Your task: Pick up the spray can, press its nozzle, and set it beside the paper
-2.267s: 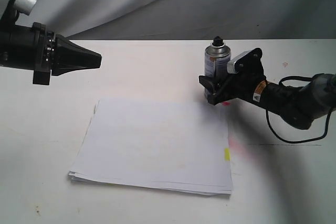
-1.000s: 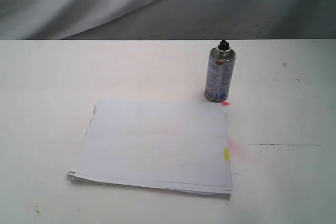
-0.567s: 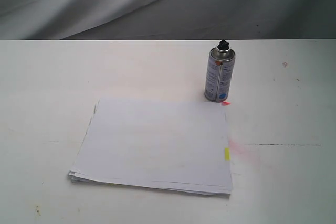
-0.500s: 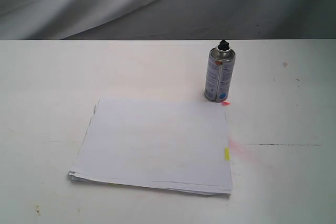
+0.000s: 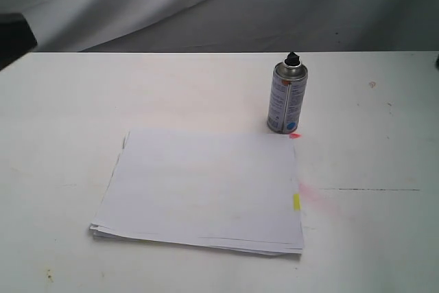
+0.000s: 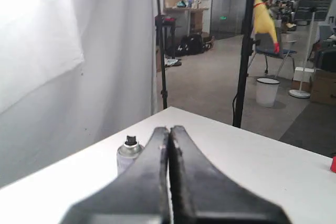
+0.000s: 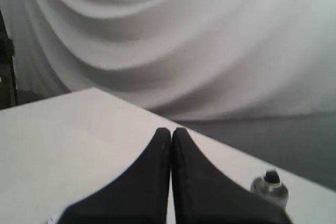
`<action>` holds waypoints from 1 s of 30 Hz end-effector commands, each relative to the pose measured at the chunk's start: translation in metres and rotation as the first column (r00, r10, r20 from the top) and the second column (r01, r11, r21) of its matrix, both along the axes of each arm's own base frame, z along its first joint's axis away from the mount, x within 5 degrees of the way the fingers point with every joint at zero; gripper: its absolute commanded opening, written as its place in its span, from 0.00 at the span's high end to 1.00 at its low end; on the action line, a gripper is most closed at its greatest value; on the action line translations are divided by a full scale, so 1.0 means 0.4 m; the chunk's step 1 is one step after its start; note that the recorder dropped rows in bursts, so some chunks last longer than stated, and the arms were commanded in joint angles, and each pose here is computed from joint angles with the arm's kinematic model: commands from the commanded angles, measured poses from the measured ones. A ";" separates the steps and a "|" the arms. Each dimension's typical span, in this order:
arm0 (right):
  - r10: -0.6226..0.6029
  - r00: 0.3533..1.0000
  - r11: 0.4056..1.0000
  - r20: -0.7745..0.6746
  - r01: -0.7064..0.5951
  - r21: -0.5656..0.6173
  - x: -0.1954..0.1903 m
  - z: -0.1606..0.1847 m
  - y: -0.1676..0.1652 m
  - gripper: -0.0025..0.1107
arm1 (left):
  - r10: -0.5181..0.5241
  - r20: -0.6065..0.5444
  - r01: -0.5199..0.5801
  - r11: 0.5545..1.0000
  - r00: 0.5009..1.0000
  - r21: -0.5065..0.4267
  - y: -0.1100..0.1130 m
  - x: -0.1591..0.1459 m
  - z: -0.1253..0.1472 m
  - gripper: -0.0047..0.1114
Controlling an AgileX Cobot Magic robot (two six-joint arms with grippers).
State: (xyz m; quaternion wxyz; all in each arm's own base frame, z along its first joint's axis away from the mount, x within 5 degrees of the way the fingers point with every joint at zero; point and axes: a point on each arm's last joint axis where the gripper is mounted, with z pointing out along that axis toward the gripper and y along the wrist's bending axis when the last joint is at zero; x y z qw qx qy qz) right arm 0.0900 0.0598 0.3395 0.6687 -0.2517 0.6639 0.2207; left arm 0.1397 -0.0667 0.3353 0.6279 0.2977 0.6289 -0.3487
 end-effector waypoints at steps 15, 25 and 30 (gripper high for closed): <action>-0.179 0.963 0.983 -0.200 0.170 -0.065 0.101 -0.124 -0.023 0.98 | -0.015 -0.144 0.006 0.998 0.989 -0.059 0.001 0.040 -0.052 0.96; -0.179 0.963 0.983 -0.202 0.170 -0.064 0.101 -0.124 -0.023 0.98 | 0.002 -0.023 -0.002 1.000 1.000 -0.007 -0.045 -0.042 -0.009 0.96; -0.179 0.963 0.983 -0.202 0.170 -0.064 0.101 -0.124 -0.023 0.98 | 0.010 0.219 -0.029 0.996 0.976 0.083 -0.027 -0.162 0.017 0.96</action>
